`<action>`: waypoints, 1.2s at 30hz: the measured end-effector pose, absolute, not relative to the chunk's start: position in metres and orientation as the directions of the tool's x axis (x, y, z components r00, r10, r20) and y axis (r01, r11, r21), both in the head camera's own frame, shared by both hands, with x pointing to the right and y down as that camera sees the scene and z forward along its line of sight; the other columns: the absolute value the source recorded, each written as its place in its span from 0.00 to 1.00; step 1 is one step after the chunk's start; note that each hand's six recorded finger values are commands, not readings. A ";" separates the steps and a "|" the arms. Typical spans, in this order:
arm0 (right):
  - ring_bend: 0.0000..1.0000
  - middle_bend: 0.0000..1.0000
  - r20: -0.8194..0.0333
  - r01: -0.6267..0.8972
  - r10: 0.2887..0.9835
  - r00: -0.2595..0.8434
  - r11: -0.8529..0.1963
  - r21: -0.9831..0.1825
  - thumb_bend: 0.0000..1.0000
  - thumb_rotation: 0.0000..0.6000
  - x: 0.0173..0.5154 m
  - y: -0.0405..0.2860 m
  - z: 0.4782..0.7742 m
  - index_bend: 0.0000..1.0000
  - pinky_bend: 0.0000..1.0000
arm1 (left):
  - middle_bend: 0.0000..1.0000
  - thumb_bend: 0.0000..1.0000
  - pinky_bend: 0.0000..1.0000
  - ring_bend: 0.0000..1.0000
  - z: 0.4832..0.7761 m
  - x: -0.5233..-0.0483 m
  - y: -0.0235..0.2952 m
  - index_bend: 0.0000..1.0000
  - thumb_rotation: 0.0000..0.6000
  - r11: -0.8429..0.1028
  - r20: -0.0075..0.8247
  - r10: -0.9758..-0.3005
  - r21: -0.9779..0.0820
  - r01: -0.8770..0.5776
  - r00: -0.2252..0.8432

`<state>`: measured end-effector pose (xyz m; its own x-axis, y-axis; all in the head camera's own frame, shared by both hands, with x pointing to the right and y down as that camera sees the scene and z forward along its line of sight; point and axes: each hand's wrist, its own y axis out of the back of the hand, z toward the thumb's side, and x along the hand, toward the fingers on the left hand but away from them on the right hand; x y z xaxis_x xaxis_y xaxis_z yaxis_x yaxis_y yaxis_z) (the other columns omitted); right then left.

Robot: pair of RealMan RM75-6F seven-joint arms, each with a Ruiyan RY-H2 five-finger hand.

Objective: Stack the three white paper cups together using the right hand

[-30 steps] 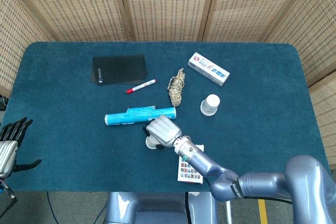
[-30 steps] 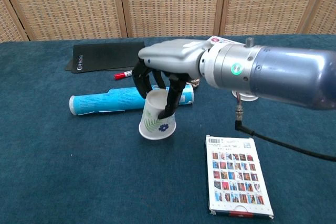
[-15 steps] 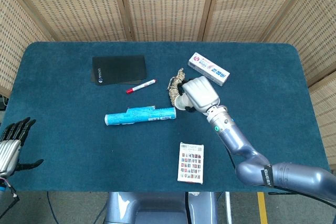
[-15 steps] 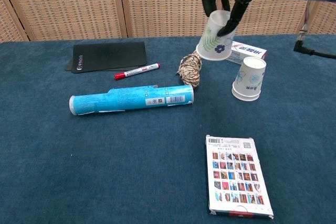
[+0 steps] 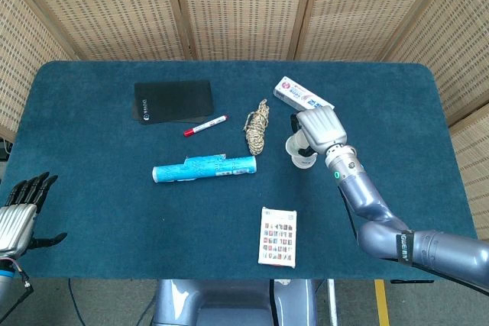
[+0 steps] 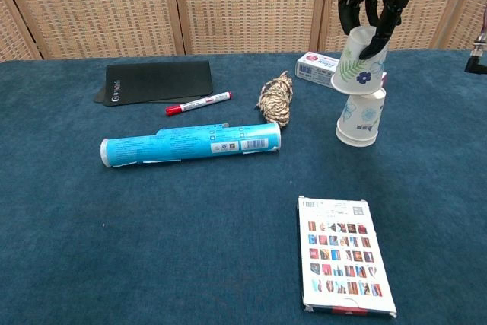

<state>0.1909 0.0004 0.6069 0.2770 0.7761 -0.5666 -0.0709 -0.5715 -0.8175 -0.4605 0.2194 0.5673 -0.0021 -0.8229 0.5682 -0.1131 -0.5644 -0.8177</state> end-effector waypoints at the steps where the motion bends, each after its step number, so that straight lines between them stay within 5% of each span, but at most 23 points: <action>1: 0.54 0.59 -0.570 -0.071 0.776 0.270 -0.575 -0.815 0.43 1.00 0.193 -0.001 0.608 0.55 0.64 | 0.00 0.00 0.00 0.00 0.567 -0.461 0.219 0.00 1.00 -0.564 0.568 -0.823 -0.818 -0.113 -0.003; 23: 0.53 0.57 -0.600 -0.090 0.767 0.229 -0.597 -0.797 0.42 1.00 0.205 -0.003 0.623 0.53 0.64 | 0.00 0.00 0.00 0.00 0.567 -0.460 0.220 0.00 1.00 -0.565 0.569 -0.822 -0.817 -0.113 -0.001; 26: 0.43 0.44 -0.606 -0.097 0.764 0.222 -0.601 -0.793 0.36 1.00 0.207 -0.003 0.626 0.40 0.58 | 0.00 0.00 0.00 0.00 0.567 -0.460 0.220 0.00 1.00 -0.565 0.569 -0.822 -0.817 -0.113 -0.001; 30: 0.17 0.14 -0.645 -0.106 0.734 0.215 -0.639 -0.762 0.18 1.00 0.210 0.002 0.633 0.15 0.24 | 0.00 0.00 0.00 0.00 0.567 -0.460 0.219 0.00 1.00 -0.563 0.566 -0.824 -0.819 -0.113 -0.003; 36: 0.09 0.06 -0.660 -0.114 0.717 0.224 -0.653 -0.749 0.15 1.00 0.209 0.005 0.632 0.08 0.17 | 0.00 0.00 0.00 0.00 0.567 -0.460 0.220 0.00 1.00 -0.563 0.567 -0.824 -0.819 -0.112 -0.003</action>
